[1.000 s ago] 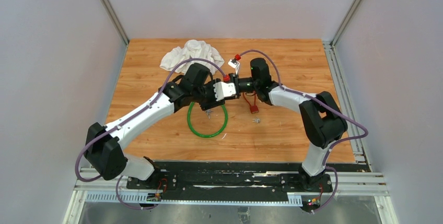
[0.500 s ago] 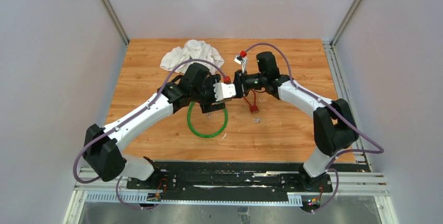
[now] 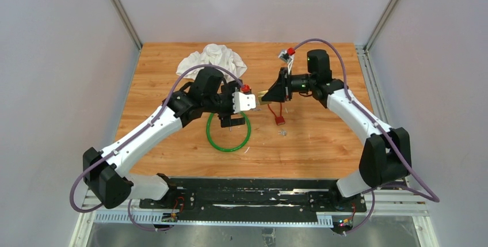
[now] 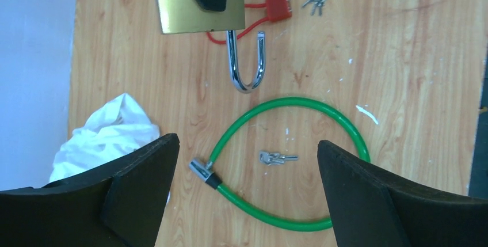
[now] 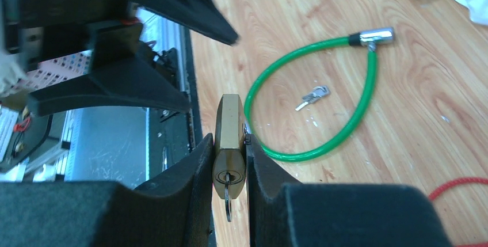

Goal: Lock with the key
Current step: Pick up the lock from the center of the board.

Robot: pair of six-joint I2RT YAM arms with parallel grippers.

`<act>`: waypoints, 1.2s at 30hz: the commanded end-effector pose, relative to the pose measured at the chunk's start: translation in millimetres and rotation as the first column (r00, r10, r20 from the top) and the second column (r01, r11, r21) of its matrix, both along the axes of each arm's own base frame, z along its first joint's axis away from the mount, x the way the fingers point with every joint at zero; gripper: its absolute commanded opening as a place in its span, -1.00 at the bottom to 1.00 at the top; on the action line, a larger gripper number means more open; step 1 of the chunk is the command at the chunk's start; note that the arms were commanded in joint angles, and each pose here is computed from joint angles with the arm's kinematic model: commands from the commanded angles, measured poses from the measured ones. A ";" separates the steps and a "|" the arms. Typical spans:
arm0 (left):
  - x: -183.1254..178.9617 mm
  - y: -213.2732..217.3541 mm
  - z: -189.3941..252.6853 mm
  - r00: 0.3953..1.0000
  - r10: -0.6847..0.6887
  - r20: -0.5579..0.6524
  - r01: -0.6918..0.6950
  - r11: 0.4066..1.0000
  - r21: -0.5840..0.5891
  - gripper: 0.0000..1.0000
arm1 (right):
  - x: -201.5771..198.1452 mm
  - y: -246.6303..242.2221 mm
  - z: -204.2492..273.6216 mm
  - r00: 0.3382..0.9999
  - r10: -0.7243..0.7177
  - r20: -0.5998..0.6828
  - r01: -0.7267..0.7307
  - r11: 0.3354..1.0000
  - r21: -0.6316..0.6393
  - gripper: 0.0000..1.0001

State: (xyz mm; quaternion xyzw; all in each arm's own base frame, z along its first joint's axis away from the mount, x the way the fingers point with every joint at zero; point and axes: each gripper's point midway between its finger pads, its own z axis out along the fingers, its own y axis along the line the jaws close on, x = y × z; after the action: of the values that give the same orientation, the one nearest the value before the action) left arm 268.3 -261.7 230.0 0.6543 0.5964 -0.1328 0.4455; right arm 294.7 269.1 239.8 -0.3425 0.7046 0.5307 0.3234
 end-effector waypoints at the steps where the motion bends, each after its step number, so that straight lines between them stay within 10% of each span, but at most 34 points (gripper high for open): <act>1: -16.7 -18.9 12.4 0.989 -0.141 -0.050 0.139 0.989 -0.049 0.88 | -34.6 -3.8 53.9 0.974 0.152 0.165 -0.169 0.981 0.093 -0.99; 21: -56.2 -63.1 5.7 0.876 -0.264 -0.405 0.138 0.939 -0.313 0.22 | -75.2 -16.6 76.5 0.919 0.203 0.339 -0.257 0.959 0.122 -0.99; 36: -61.5 -71.4 20.6 0.844 -0.282 -0.456 0.096 0.916 -0.390 -0.16 | -71.4 -19.5 66.0 0.920 0.172 0.353 -0.219 0.971 0.097 -0.99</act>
State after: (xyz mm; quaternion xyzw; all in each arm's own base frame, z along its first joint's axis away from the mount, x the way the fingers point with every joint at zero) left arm 209.4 -325.1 234.5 0.5784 0.5999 -0.4172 0.3626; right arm 222.4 254.1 297.9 -0.4614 0.5787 0.5538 0.3815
